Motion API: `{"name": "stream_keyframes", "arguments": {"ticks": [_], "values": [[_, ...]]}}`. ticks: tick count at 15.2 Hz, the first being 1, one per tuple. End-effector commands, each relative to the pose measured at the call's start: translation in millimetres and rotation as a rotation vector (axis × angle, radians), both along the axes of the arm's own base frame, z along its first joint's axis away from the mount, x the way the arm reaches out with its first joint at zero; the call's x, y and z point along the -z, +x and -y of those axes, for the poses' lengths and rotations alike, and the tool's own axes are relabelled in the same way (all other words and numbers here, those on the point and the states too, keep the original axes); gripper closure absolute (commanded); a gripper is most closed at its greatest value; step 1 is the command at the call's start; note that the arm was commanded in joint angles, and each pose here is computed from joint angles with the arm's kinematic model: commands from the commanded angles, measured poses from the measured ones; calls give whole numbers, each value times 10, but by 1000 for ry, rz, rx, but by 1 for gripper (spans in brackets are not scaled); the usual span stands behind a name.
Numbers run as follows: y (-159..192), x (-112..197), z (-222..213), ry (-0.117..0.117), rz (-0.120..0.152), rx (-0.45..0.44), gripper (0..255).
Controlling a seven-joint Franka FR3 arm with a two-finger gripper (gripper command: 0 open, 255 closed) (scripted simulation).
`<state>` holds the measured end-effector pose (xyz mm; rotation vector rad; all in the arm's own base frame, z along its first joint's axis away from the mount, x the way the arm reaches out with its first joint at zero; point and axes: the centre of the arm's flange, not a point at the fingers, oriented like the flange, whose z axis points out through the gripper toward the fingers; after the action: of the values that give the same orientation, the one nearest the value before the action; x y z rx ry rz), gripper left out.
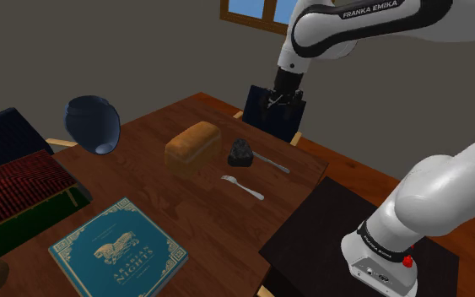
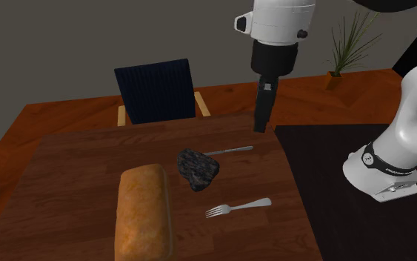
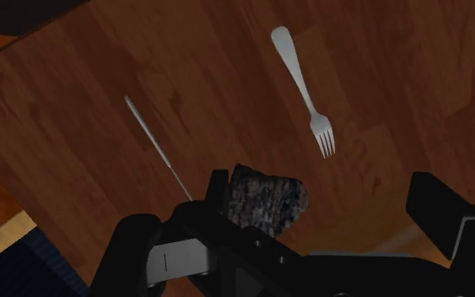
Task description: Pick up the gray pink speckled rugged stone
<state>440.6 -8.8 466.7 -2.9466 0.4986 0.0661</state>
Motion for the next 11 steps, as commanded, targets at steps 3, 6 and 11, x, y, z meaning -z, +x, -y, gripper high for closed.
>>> {"name": "stream_keyframes", "arguments": {"ticks": [3, 6, 11], "values": [[365, 357, 99, 0, 0, 89, 0], [621, 638, 174, 1, -2, 155, 0], [1033, 1107, 335, 2, -5, 264, 0]]}}
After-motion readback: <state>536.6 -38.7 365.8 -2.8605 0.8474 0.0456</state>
